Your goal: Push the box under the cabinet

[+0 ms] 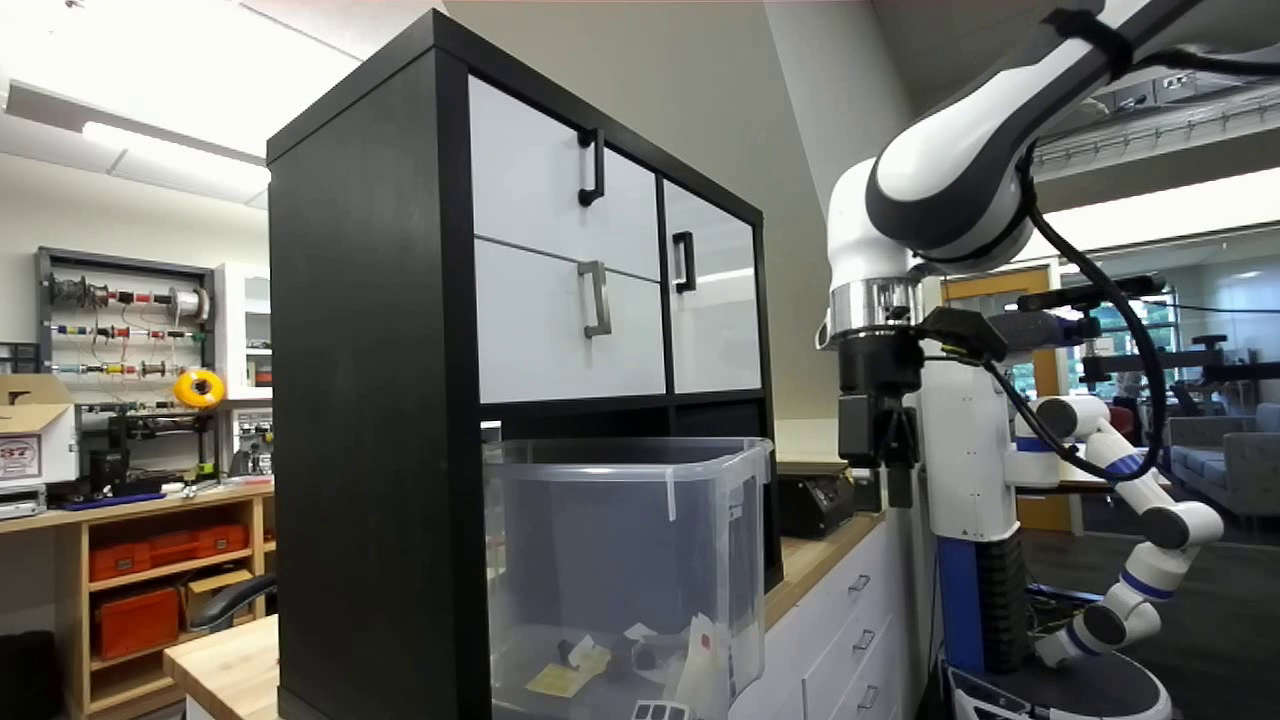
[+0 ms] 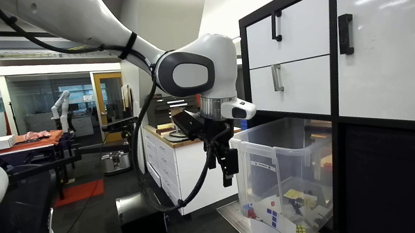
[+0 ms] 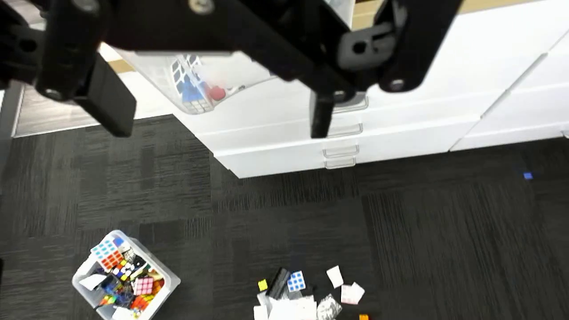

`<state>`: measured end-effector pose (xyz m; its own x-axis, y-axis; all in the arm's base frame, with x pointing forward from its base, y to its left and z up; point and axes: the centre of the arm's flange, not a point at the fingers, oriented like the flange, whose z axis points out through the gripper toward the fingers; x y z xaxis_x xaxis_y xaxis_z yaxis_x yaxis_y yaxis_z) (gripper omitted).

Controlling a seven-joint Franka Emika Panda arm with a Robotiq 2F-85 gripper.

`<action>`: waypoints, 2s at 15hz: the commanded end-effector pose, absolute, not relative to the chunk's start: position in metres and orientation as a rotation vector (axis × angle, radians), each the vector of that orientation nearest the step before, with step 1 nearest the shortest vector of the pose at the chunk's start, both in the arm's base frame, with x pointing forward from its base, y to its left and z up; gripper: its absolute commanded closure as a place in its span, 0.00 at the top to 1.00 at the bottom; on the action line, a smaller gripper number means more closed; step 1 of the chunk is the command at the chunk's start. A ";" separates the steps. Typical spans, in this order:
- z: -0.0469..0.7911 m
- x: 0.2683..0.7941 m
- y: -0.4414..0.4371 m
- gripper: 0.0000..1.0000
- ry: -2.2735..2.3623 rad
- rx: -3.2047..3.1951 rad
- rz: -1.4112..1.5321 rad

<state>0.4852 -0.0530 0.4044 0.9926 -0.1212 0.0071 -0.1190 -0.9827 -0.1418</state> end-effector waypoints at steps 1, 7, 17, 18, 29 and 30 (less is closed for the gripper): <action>0.391 0.486 -0.057 1.00 0.071 -3.002 -0.206; 0.368 0.503 -0.053 1.00 -0.039 -3.025 -0.526; 0.347 0.540 -0.034 1.00 -0.150 -3.016 -0.843; 0.346 0.544 -0.031 1.00 -0.161 -3.013 -0.856; 0.344 0.599 -0.015 1.00 -0.187 -2.998 -0.932; 0.344 0.604 -0.014 1.00 -0.185 -2.997 -0.933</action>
